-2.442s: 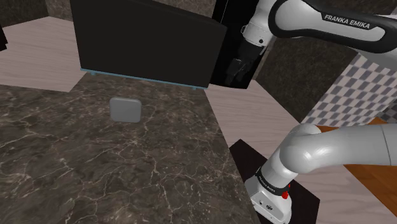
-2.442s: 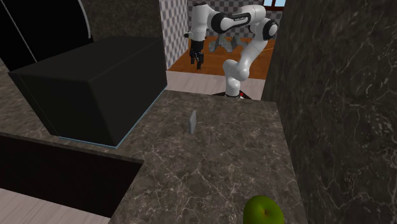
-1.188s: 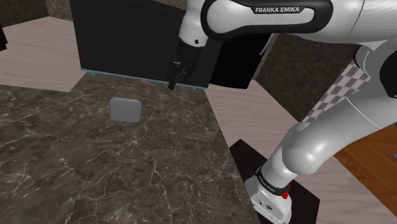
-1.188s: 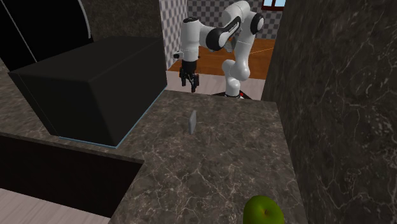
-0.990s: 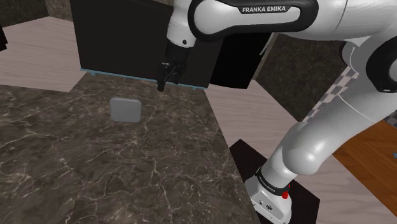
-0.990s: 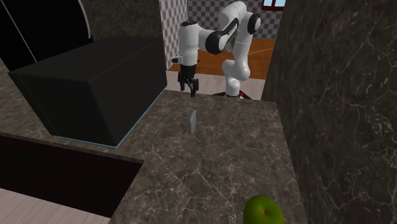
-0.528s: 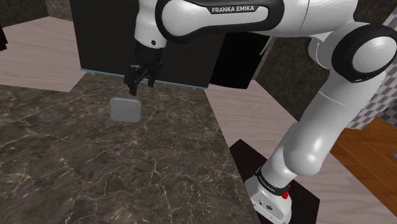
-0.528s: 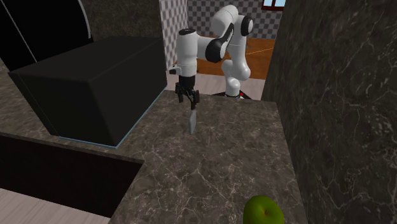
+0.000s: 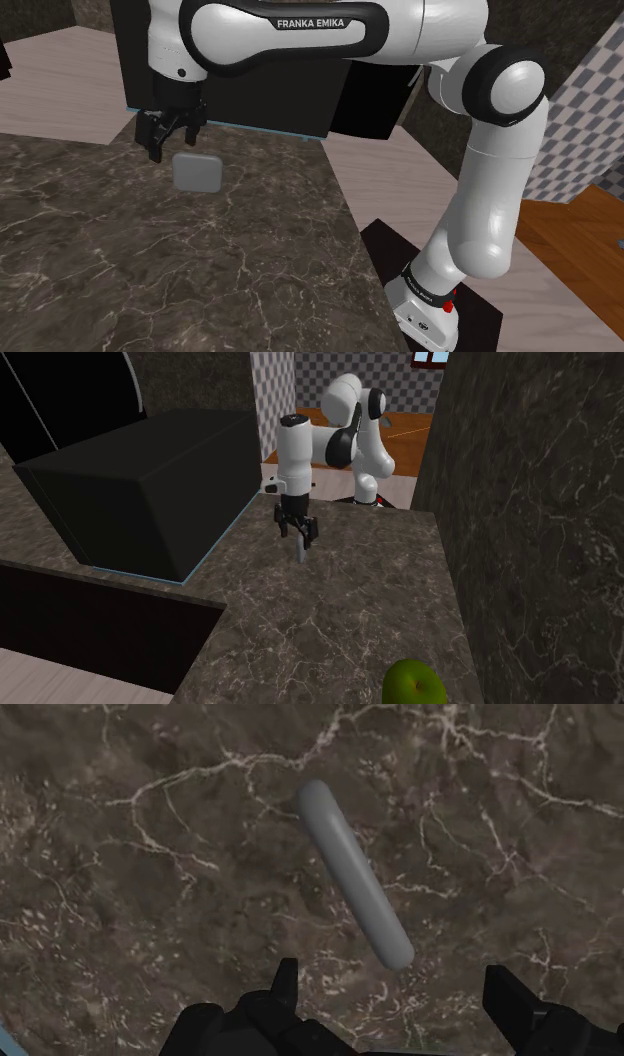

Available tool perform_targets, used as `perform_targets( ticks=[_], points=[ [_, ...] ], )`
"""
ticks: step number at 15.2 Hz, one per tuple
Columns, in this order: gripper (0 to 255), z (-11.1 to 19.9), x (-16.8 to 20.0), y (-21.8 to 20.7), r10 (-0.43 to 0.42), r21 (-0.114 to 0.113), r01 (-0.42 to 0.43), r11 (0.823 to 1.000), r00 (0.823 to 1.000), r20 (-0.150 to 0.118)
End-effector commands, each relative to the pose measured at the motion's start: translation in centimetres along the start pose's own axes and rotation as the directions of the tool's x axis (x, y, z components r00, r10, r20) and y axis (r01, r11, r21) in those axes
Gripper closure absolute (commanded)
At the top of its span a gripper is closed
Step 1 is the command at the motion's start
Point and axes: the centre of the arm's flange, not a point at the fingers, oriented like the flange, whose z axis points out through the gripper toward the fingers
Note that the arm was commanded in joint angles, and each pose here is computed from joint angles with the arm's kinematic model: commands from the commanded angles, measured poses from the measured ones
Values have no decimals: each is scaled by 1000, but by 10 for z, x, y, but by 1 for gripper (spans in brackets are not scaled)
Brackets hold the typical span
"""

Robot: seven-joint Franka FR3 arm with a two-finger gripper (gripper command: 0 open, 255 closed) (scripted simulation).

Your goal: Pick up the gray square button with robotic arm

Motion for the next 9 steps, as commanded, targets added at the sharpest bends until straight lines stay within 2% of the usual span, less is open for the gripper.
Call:
perform_targets(
  ticks=[1,6,9],
  points=[
    [0,10,3,-5,-5,1,5,1000,1000,0],
    [0,36,1,-4,-5,1,5,1000,1000,0],
    [0,39,0,-3,-5,1,5,1000,1000,0]
  ],
)
